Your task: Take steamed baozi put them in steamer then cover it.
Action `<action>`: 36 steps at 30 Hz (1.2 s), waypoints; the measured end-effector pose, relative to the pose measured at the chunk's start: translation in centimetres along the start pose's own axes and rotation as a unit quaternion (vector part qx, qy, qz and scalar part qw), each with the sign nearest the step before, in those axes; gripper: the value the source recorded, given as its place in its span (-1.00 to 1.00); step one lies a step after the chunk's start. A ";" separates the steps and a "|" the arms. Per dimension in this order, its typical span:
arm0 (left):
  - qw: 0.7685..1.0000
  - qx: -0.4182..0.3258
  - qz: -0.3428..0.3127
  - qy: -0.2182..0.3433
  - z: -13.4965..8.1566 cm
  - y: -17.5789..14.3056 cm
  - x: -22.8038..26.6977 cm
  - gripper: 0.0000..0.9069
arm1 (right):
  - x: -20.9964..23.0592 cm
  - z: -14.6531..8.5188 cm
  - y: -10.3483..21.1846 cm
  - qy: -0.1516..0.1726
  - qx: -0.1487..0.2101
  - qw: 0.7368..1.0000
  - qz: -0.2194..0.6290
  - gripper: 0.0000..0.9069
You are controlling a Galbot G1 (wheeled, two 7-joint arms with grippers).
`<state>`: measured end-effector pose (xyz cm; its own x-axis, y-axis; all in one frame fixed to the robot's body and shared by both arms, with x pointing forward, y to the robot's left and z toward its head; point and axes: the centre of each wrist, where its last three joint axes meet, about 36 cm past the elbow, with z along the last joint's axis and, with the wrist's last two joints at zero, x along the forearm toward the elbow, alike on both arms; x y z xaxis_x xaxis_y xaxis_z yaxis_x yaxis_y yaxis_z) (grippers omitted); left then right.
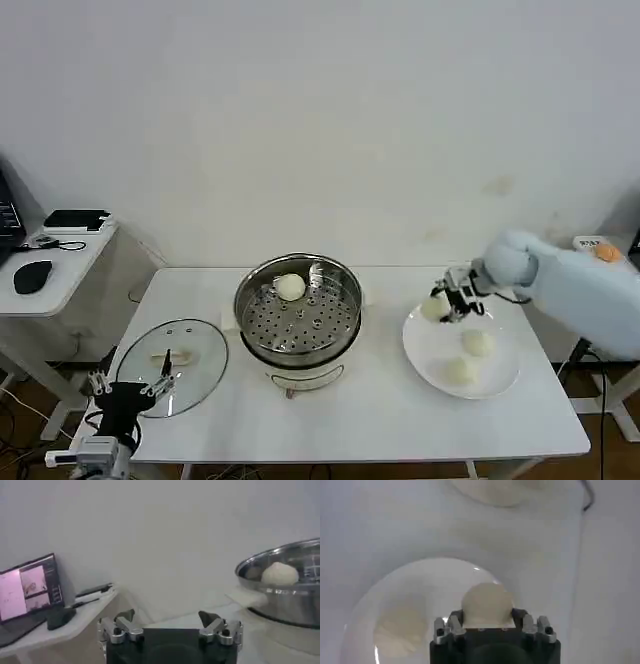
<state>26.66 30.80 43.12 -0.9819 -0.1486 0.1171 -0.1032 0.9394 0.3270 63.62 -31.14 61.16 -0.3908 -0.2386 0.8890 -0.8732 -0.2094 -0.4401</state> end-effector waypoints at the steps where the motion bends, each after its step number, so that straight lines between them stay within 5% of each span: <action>1: 1.000 0.000 0.000 0.000 0.0 0.0 -0.1 1.00 | 0.7 -0.6 -0.5 -0.004 0.002 1.000 0.006 0.44; 11: 1.000 -0.002 0.000 0.000 0.2 0.2 -0.6 1.00 | 2.7 -9.5 -5.1 -0.062 0.008 0.997 0.040 0.47; 24: 1.000 0.001 -0.008 -0.002 0.2 0.5 -1.0 1.00 | -3.2 -23.3 -8.5 -0.093 -0.013 0.996 0.005 0.47; 36: 1.000 -0.002 -0.011 -0.007 -0.2 0.9 -0.8 1.00 | -9.6 -29.9 -7.7 -0.087 -0.046 0.994 -0.042 0.44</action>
<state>27.41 31.72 43.46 -0.9815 -0.1652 0.0971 -0.1244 0.9348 0.3326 65.39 1.15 59.78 -0.2667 -0.3859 0.8832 -0.9264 -0.1499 -0.3453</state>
